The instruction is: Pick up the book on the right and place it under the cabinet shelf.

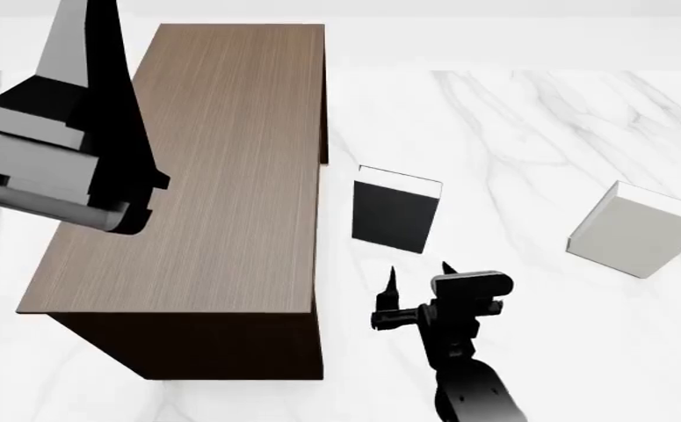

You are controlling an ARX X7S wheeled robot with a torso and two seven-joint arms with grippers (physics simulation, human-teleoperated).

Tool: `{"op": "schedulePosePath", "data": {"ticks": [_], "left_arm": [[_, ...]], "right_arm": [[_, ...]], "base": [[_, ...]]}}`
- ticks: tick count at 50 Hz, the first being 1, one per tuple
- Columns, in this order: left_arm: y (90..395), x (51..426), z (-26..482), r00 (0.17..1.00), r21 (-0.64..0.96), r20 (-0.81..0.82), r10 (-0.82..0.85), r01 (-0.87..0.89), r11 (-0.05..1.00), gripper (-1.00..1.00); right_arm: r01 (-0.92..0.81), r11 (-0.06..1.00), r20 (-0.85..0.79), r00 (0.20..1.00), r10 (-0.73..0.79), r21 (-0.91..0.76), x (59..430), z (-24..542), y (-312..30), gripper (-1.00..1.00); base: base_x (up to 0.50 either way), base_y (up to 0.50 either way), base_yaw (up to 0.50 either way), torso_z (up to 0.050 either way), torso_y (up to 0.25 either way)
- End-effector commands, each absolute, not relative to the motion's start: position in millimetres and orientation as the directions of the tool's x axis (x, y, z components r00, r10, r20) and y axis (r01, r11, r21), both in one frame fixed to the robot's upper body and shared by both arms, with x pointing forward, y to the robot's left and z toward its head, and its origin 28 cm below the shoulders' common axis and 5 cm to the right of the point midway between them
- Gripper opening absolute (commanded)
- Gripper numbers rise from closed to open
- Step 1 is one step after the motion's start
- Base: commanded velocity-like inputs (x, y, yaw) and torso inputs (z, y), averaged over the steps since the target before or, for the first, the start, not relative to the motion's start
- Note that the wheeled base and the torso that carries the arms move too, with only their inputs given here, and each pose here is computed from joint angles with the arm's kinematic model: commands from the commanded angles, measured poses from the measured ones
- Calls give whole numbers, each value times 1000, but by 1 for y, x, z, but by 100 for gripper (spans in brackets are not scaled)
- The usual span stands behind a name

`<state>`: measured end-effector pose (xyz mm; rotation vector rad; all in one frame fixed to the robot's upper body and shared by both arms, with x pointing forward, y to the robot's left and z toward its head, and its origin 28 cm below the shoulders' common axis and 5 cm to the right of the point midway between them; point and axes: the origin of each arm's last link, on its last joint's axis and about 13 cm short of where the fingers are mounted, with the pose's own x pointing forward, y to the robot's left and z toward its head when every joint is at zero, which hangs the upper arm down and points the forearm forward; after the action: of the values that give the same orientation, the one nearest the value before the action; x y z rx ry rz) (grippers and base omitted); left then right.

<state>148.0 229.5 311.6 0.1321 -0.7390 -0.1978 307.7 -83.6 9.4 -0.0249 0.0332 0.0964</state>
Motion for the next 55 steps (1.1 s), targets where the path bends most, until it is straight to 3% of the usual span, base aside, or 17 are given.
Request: {"op": "schedulePosePath", "data": {"ticks": [1, 55], "left_arm": [[229, 148, 312, 726, 188, 652, -221, 128, 974, 100], [228, 147, 313, 743, 197, 630, -227, 130, 972, 100]], "right_arm": [[54, 973, -251, 961, -111, -225, 272, -28, -126, 100], [48, 981, -82, 995, -65, -186, 246, 64, -133, 100]], "base": [[0, 0, 0, -10, 0], [0, 0, 0, 0, 106]]}}
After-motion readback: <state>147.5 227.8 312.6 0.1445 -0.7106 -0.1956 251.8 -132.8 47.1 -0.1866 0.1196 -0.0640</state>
